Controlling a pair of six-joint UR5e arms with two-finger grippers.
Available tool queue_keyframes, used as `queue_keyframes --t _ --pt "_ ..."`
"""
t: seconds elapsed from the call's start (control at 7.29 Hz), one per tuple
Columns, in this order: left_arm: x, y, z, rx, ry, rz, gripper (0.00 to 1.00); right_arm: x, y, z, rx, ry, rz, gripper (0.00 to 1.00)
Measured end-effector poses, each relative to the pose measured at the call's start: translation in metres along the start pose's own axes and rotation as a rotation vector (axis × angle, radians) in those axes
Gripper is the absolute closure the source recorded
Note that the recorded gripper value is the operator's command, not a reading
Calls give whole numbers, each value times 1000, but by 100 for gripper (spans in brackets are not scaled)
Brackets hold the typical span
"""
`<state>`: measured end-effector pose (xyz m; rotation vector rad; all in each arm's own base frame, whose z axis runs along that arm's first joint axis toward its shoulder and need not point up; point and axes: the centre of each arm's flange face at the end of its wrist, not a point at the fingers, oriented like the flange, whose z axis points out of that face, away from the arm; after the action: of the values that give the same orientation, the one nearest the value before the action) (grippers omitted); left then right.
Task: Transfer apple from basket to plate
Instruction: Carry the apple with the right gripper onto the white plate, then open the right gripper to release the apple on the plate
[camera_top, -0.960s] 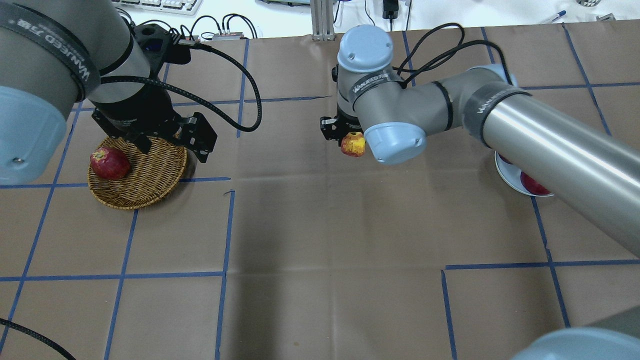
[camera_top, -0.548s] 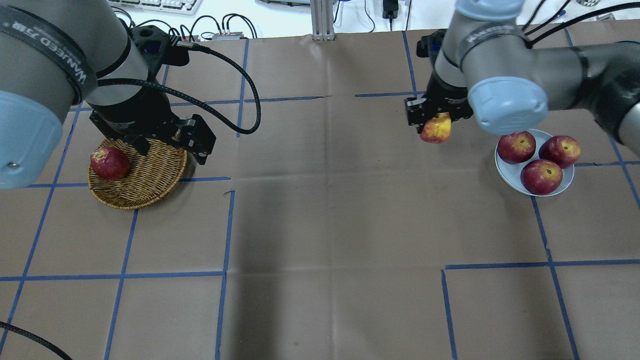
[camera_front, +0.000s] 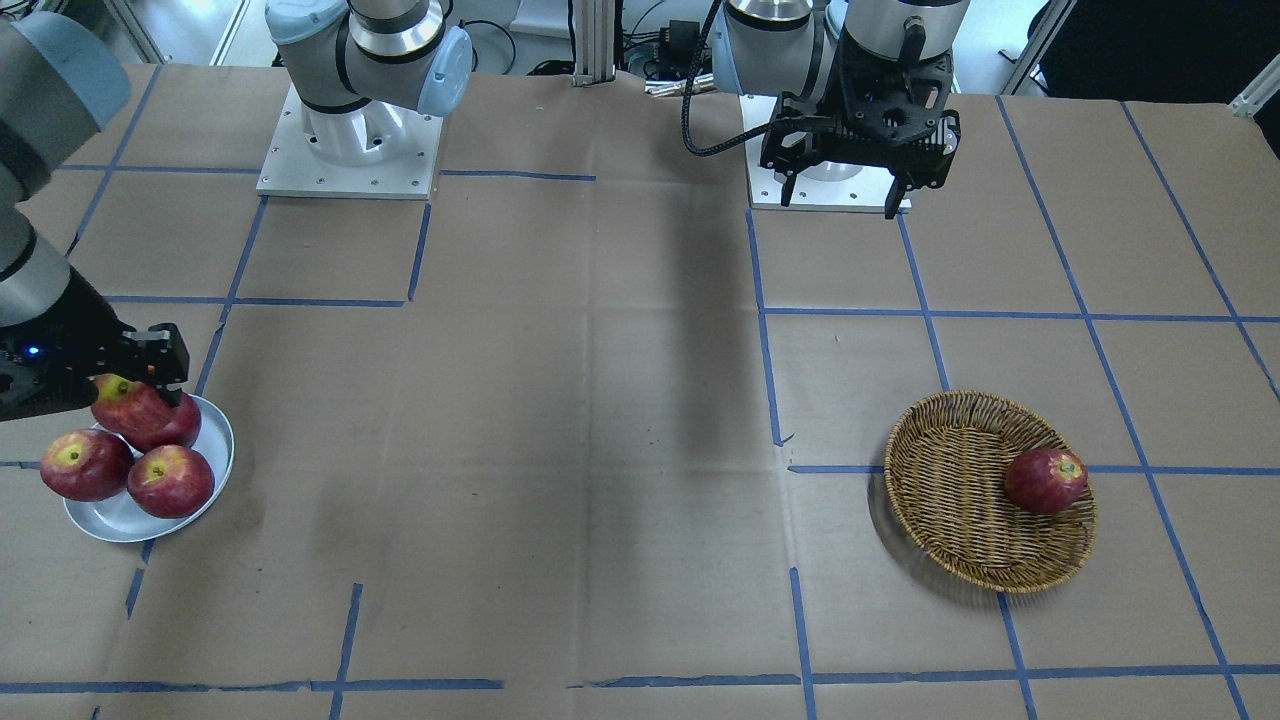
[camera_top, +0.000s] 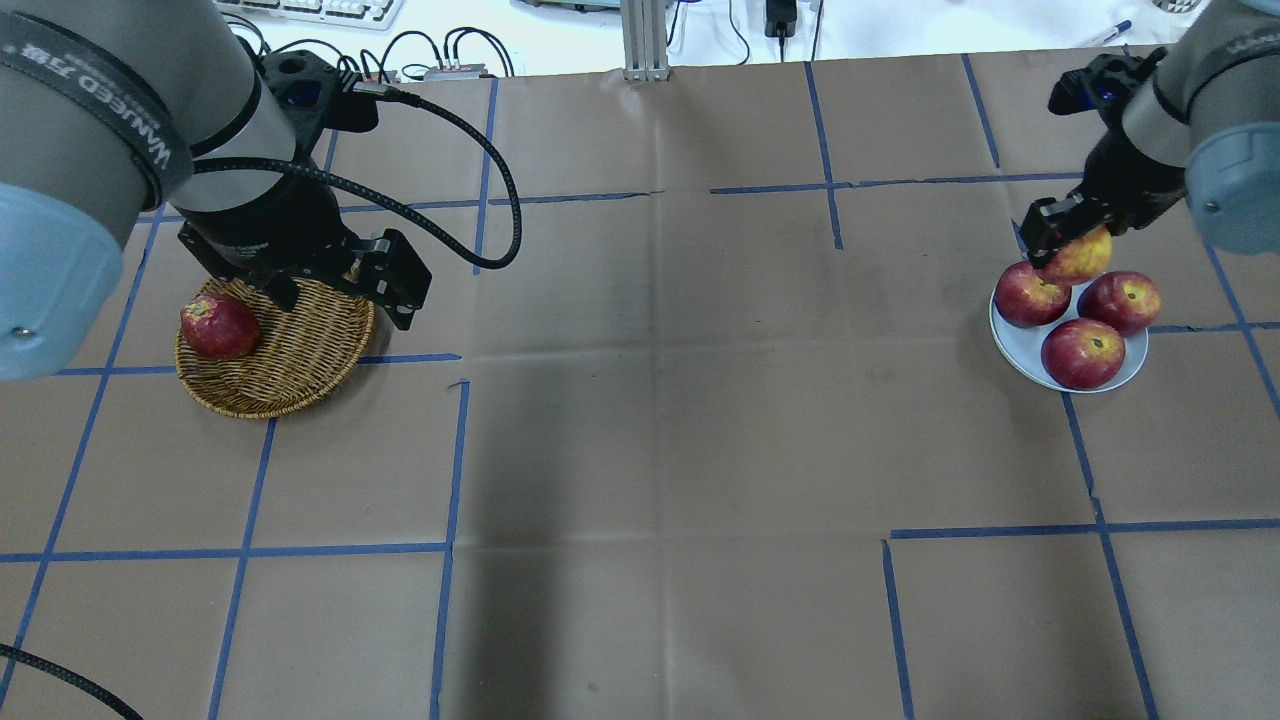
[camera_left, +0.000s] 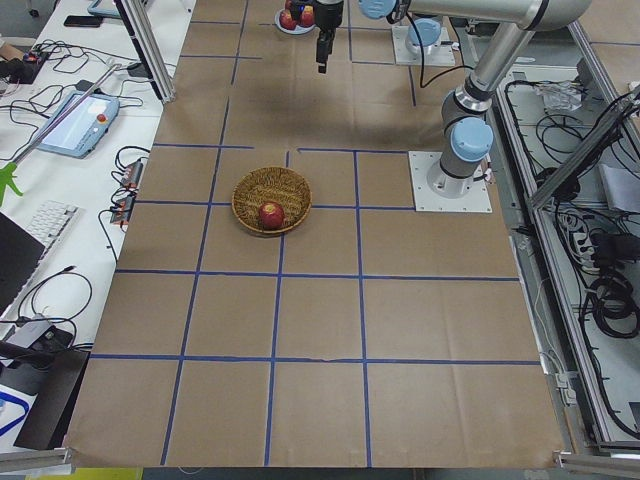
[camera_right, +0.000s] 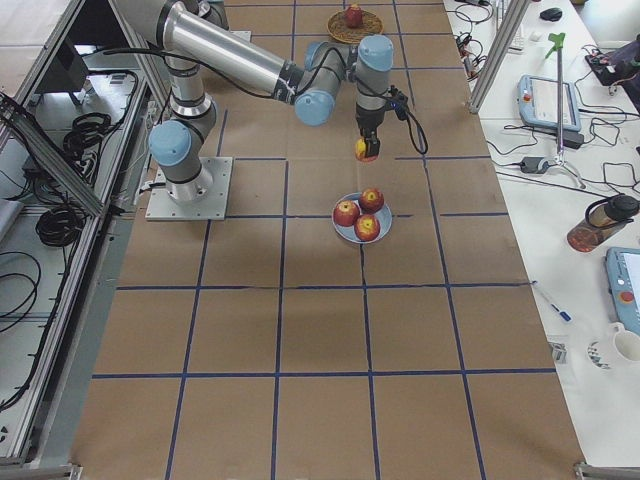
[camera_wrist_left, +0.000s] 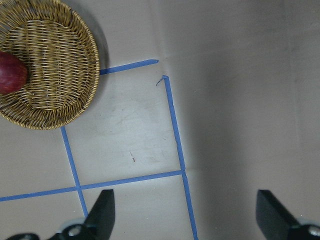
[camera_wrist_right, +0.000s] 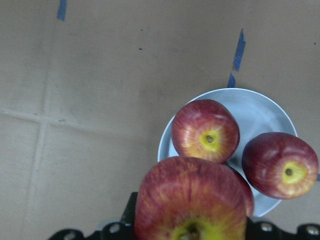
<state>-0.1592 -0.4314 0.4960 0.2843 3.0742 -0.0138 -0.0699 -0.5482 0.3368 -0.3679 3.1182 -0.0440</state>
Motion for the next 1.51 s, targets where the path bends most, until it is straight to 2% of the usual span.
queue_keyframes --t 0.41,0.82,0.96,1.1,1.51 --pt "0 0 -1 2 0 -1 1 47 12 46 2 -13 -38 53" --pt "0 0 -1 2 0 -2 1 54 10 66 -8 -24 -52 52" --pt "0 0 -1 2 0 -1 1 55 9 69 -7 -23 -52 34" --pt "0 0 -1 2 0 -1 1 56 9 70 -6 -22 -53 0" --pt "0 1 -1 3 0 -1 1 58 7 67 -3 -9 -49 0"
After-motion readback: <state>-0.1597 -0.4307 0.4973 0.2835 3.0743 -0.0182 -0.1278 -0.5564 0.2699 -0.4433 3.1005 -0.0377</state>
